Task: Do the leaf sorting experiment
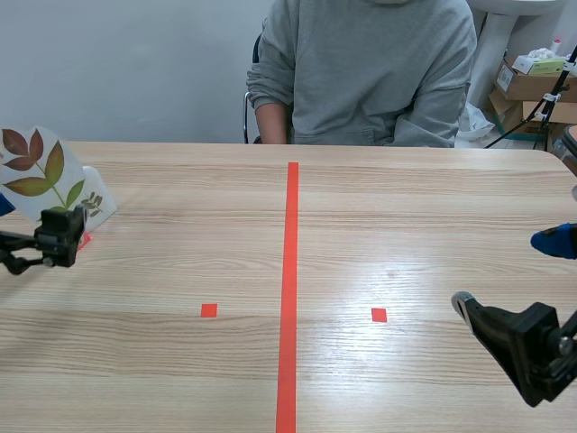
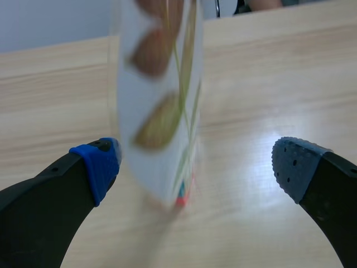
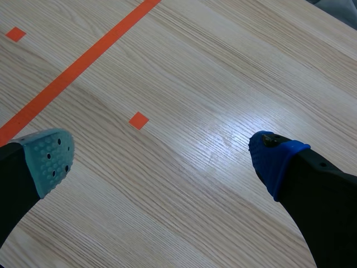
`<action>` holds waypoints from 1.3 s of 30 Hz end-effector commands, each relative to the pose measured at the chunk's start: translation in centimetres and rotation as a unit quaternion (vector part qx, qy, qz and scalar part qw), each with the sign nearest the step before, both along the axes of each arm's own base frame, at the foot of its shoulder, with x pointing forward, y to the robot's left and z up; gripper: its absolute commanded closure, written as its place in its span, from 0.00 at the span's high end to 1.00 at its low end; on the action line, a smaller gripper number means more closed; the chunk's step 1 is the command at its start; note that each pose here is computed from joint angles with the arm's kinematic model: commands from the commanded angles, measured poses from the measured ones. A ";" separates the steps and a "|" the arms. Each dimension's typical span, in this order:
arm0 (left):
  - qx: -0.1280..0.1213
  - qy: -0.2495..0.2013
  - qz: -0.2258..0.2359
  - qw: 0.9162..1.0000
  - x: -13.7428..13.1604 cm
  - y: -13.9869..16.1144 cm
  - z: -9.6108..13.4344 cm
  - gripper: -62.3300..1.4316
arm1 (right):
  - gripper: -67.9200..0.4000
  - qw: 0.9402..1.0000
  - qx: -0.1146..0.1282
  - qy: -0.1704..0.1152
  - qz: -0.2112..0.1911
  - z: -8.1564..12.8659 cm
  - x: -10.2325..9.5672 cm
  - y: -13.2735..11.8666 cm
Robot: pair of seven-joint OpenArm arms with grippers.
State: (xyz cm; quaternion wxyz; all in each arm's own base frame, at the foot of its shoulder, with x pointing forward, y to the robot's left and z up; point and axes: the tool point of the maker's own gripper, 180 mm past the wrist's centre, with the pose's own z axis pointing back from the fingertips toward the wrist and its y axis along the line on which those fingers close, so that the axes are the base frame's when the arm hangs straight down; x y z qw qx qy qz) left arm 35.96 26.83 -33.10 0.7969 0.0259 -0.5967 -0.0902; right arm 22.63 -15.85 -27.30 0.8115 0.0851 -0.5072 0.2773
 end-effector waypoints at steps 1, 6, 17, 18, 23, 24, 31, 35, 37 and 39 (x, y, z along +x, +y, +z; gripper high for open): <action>0.021 -0.025 0.000 0.999 -0.4 1.2 2.2 0.92 | 0.97 1.000 0.002 -0.019 0.005 1.0 0.6 0.2; 0.048 -0.004 -0.006 0.999 -4.5 1.8 1.8 0.92 | 0.97 1.000 0.002 -0.019 0.005 1.0 0.6 0.2; 0.022 0.027 -0.129 0.991 -14.2 -8.1 3.7 0.92 | 0.97 1.000 0.001 -0.019 0.005 1.1 0.6 0.2; 0.014 0.024 -0.141 0.990 -14.7 -9.1 4.3 0.92 | 0.97 1.000 0.001 -0.019 0.005 1.1 0.6 0.2; -0.025 0.009 -0.185 0.982 -15.7 -13.3 7.6 0.92 | 0.97 1.000 0.002 -0.019 0.005 1.1 0.6 0.2; -0.029 0.008 -0.190 0.981 -15.6 -13.9 8.1 0.92 | 0.97 1.000 0.004 -0.018 0.007 1.1 0.6 0.3; -0.052 0.013 -0.219 0.974 -15.8 -16.5 9.6 0.92 | 0.97 0.999 0.019 -0.011 0.030 1.1 0.1 1.2; -0.071 0.017 -0.234 0.969 -16.1 -17.3 9.8 0.92 | 0.97 0.999 0.019 -0.011 0.030 1.1 0.1 1.2; -0.073 0.017 -0.240 0.968 -16.2 -17.5 9.9 0.92 | 0.97 0.999 0.019 -0.011 0.030 1.1 0.1 1.2; -0.073 0.014 -0.240 0.968 -16.2 -17.5 9.9 0.92 | 0.97 0.999 0.019 -0.011 0.030 1.1 0.1 1.2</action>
